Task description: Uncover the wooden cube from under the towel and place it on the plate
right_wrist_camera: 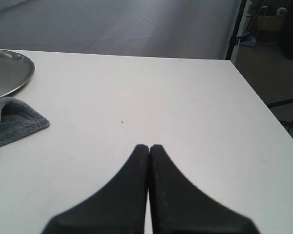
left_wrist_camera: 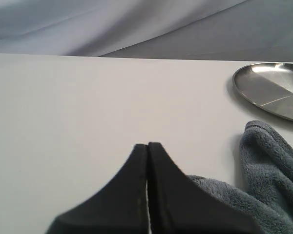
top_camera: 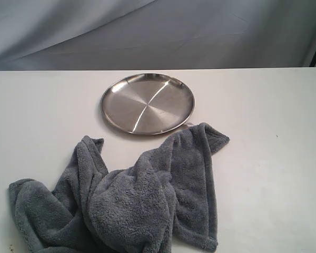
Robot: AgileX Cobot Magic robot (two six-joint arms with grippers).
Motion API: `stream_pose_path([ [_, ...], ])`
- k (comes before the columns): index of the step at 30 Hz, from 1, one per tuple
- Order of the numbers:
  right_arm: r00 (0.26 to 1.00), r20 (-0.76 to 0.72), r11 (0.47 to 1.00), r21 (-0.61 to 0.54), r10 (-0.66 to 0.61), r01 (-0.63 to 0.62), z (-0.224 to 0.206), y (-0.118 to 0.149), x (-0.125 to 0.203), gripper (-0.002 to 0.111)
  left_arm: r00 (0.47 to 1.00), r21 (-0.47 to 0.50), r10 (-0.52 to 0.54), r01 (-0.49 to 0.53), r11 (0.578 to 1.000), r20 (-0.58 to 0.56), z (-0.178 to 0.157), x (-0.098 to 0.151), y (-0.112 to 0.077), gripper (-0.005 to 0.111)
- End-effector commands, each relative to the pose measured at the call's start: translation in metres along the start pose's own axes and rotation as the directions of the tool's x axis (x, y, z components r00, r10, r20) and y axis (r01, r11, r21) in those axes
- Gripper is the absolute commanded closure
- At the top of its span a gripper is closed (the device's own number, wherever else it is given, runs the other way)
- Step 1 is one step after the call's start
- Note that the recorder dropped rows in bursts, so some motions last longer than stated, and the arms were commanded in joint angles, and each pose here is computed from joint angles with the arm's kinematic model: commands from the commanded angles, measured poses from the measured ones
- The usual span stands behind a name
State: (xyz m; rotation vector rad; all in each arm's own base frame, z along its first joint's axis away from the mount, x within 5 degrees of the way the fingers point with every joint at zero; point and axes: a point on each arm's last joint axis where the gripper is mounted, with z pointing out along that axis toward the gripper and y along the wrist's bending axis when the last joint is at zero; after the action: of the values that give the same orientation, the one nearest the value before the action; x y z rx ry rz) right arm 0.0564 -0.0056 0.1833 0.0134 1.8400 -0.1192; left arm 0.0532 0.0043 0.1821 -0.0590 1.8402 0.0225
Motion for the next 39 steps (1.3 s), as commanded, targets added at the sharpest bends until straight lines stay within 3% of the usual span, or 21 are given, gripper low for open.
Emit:
stream_pose_path([
  [1, 1.000, 0.008, 1.000, 0.000, -0.009, 0.009, 0.000, 0.000, 0.000, 0.108, 1.000, 0.004, 0.004, -0.004, 1.000, 0.008, 0.000, 0.000, 0.000, 0.107],
  [29, 1.000, 0.008, 1.000, 0.000, -0.009, 0.009, 0.000, 0.000, 0.000, 0.108, 1.000, 0.004, 0.004, -0.004, 1.000, 0.008, 0.000, 0.000, 0.000, 0.107],
  [34, 0.988, 0.027, 0.988, 0.032, -0.149, 0.148, 0.000, -0.002, -0.002, 0.108, 1.000, 0.004, 0.004, -0.004, 1.000, 0.008, 0.000, 0.000, 0.000, 0.107],
  [35, 0.993, 0.060, 0.994, 0.024, -0.107, 0.105, 0.000, -0.002, -0.005, 0.108, 1.000, 0.004, 0.004, -0.004, 1.000, 0.008, 0.000, 0.000, 0.000, 0.107],
  [36, 0.990, 0.127, 0.998, -0.013, 0.056, -0.055, -0.001, 0.001, -0.011, 0.108, 1.000, 0.004, 0.004, -0.004, 1.000, 0.008, 0.000, 0.000, 0.000, 0.107],
  [39, 0.938, 0.324, 0.992, -0.027, 0.122, -0.120, -0.005, -0.001, -0.029, 0.108, 1.000, 0.004, 0.004, -0.004, 1.000, 0.008, 0.000, 0.000, 0.000, 0.107],
])
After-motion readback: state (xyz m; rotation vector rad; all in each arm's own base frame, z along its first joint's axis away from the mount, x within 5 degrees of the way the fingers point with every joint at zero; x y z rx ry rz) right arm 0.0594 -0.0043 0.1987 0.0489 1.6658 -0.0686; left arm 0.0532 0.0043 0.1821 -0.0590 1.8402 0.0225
